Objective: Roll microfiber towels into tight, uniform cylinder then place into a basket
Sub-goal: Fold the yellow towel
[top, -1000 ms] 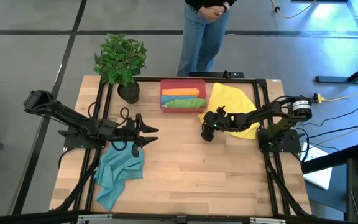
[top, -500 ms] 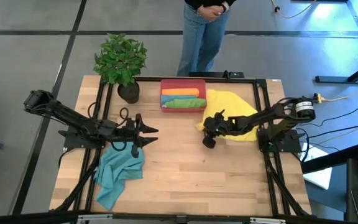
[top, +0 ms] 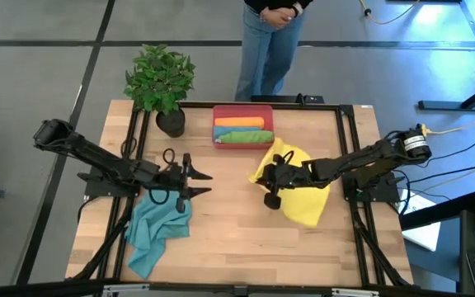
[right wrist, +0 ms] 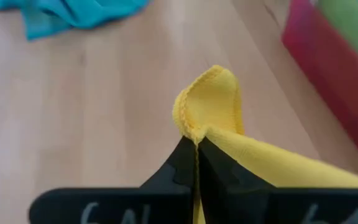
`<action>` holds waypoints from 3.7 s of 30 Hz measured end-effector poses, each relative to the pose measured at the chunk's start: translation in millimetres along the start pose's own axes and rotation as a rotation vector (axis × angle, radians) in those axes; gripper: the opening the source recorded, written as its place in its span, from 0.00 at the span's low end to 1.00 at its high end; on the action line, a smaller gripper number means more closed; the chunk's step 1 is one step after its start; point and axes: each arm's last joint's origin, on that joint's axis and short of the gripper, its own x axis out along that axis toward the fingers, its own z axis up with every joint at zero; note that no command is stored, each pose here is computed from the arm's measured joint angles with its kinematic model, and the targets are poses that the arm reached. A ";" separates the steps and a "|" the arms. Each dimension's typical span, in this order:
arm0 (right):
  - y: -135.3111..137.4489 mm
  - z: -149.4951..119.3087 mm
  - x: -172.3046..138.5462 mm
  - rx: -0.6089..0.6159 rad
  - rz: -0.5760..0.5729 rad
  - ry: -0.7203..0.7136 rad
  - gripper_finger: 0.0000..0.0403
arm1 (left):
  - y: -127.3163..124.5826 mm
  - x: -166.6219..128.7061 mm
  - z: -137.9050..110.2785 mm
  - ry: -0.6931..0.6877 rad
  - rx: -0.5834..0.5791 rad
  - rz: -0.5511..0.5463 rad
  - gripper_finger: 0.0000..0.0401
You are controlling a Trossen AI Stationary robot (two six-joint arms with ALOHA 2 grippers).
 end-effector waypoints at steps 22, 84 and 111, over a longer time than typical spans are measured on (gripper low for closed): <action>16.7 6.9 -5.4 -0.047 0.042 -0.026 0.02 | -12.9 107.7 -34.4 0.161 0.227 0.077 0.60; 34.1 9.0 -28.8 0.018 0.002 0.224 0.30 | -29.1 154.6 -36.1 0.481 0.562 0.075 0.00; 131.1 -93.0 -105.2 0.055 0.200 0.695 0.33 | -42.4 153.1 -22.9 0.642 0.619 0.136 0.00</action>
